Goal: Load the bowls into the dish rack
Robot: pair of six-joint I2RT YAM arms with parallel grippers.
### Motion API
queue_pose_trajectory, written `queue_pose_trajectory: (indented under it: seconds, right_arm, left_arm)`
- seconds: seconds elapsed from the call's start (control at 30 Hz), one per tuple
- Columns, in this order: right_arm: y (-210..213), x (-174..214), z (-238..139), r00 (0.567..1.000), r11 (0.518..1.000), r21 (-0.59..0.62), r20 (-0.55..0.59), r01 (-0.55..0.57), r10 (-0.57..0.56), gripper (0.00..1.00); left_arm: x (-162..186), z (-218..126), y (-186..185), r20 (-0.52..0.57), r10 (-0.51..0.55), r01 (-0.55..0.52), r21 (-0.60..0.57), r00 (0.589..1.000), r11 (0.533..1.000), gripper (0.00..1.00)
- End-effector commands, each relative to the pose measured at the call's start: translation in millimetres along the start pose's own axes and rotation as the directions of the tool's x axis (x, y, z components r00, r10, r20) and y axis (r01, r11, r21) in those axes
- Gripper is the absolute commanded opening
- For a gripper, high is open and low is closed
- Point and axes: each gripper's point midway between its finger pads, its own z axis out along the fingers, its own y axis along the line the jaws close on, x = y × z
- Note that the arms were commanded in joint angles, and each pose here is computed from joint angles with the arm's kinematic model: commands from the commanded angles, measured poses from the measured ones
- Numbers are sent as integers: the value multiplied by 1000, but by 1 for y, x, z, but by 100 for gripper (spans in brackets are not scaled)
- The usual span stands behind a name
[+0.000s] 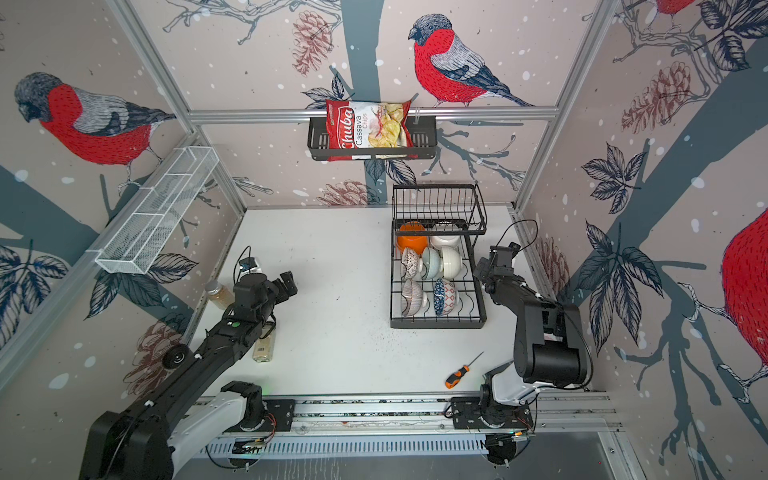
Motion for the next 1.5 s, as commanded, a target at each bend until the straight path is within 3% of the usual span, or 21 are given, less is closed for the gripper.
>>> queue_pose_trajectory:
  seconds: [0.0,0.4,0.63,0.77,1.17,1.37,1.47]
  right_arm:
    - [21,21,2,992,992,-88,-78,87,-94,99]
    - [69,36,5,969,954,-231,-107,194,-223,99]
    - [88,25,0,965,936,-259,-54,236,-258,100]
    - [81,14,-1,965,947,-199,-23,252,-262,100]
    - [41,-22,-6,956,979,-3,214,206,-201,99]
    - [34,-24,-11,938,988,-24,319,153,-138,100]
    - [26,-33,-31,902,992,-36,421,122,-96,100]
  left_arm:
    - [-9,0,-2,36,6,-6,11,999,1000,98]
    - [-10,0,0,40,2,-2,5,999,1000,98]
    - [-10,3,2,43,1,-1,-5,999,1000,97]
    - [-10,5,6,47,11,-10,-21,999,1000,97]
    - [-21,15,27,150,67,-48,-124,986,991,98]
    - [-31,18,41,214,90,-46,-203,973,978,97]
    - [-37,19,46,247,120,-60,-238,962,969,98]
